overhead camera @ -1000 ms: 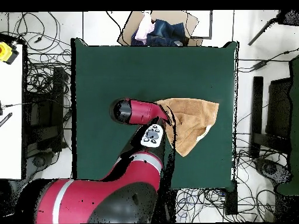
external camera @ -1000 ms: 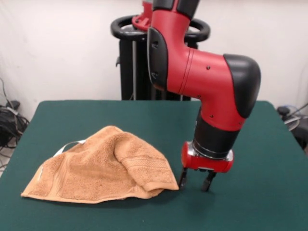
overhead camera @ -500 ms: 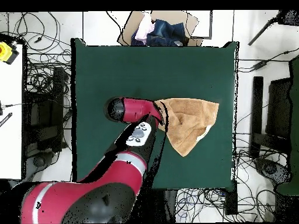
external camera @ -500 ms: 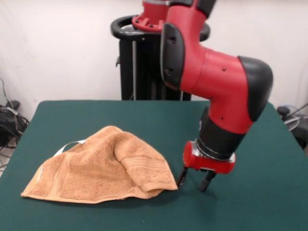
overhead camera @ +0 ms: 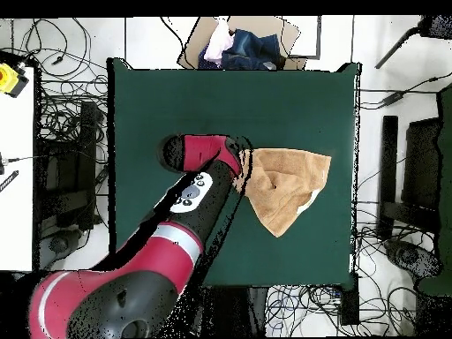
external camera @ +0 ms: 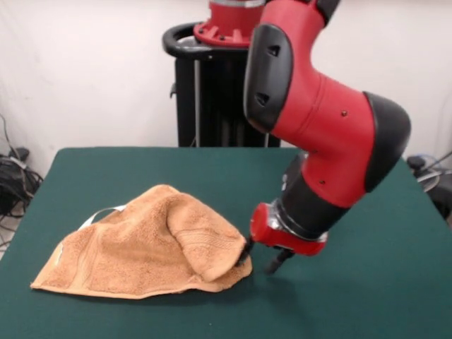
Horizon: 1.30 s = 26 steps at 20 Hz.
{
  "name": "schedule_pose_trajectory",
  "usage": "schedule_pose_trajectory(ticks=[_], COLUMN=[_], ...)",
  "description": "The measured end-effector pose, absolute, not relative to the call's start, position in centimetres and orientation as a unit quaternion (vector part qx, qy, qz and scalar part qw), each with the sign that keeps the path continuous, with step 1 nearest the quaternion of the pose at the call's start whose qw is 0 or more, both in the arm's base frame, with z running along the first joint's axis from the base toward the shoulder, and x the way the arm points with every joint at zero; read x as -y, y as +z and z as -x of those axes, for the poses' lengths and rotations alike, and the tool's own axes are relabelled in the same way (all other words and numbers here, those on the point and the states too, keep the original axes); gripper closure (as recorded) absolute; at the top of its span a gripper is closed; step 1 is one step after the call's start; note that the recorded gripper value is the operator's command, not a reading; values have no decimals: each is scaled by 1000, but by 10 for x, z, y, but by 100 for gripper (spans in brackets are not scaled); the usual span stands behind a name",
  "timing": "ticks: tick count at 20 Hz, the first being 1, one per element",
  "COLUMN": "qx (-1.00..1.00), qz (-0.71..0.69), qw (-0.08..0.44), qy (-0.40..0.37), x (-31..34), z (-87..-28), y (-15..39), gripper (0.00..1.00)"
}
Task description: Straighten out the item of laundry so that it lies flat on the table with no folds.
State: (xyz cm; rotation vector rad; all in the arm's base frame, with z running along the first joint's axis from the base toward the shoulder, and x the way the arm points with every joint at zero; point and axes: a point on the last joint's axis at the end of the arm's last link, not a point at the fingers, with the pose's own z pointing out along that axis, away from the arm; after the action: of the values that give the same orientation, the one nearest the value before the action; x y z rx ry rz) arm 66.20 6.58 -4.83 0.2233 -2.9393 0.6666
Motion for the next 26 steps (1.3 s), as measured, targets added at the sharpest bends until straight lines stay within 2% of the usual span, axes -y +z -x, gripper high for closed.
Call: schedule_pose_trajectory(ticks=[11, 26], qx=[962, 953], qz=[-53, -56], qw=[61, 65], qy=[259, 289], x=[-15, 1], z=[-669, -670], y=[-27, -35], gripper=[0, 0])
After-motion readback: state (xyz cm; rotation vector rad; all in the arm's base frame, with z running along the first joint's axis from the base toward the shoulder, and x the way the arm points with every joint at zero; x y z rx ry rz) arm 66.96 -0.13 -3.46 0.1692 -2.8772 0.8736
